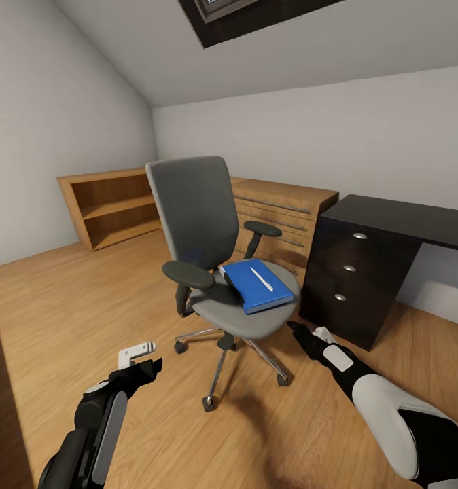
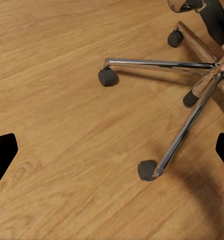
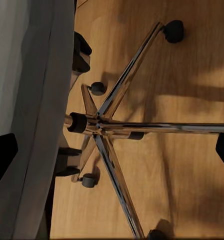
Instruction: In the bedroom, organize the workspace by keeping the computer under the desk, ensuring the monitor is on the desk, placing the keyboard on the desk next to the monitor, placing the mouse on the desk next to the keyboard, moving the folder from the swivel chair onto the desk next to the mouse, stacking the notebook on top of the folder with the pen on top of the notebook, and positioning the swivel chair next to the desk.
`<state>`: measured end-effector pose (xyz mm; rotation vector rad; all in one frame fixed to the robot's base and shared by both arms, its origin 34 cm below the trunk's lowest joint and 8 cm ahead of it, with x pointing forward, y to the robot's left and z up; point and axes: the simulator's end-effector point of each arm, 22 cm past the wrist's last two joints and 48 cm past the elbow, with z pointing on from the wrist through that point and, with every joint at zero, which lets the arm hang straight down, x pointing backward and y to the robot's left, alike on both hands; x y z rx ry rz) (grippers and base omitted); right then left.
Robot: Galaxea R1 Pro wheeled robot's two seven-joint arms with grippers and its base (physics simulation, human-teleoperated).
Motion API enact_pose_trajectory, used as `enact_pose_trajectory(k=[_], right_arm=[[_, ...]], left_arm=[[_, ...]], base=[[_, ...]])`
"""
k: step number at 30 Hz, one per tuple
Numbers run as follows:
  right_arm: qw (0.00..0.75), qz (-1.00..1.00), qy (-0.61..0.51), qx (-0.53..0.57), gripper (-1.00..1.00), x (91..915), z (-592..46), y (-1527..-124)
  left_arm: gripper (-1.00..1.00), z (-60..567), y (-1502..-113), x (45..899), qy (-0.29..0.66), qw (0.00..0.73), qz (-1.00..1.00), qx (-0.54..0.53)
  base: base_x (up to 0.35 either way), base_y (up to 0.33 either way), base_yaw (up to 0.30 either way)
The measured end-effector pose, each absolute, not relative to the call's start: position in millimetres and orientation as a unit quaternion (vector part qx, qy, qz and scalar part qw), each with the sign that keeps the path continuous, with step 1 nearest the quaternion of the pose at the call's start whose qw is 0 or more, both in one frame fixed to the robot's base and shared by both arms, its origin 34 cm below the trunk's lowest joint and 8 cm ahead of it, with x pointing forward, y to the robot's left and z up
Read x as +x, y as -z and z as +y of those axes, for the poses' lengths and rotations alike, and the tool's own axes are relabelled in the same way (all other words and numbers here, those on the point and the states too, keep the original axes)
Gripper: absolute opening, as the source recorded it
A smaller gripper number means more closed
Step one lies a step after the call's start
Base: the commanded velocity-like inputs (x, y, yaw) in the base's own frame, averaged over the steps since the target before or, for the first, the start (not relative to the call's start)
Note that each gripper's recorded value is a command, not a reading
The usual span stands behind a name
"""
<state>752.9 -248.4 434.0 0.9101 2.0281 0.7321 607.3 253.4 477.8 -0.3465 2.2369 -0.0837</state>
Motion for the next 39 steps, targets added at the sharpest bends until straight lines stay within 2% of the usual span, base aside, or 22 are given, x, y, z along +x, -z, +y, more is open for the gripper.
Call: enact_pose_trajectory(k=[10,33,39], right_arm=[[0.380,0.801,-0.295,0.357,1.00,751.1,-242.2,-432.6],[0.383,0.799,-0.293,0.359,1.00,751.6,-242.2,-433.5],[0.383,0.801,-0.293,0.355,1.00,751.4,-240.8,-432.6]], left_arm=[[1.00,253.0,-477.9,607.4,0.034,0.425,0.894,-0.138],[1.00,253.3,-479.3,607.7,0.034,0.426,0.893,-0.138],[1.00,252.8,-482.1,609.7,0.034,0.432,0.890,-0.139]], base=[[0.007,0.001,0.000],[0.303,0.084,0.000],[-0.001,0.024,0.000]])
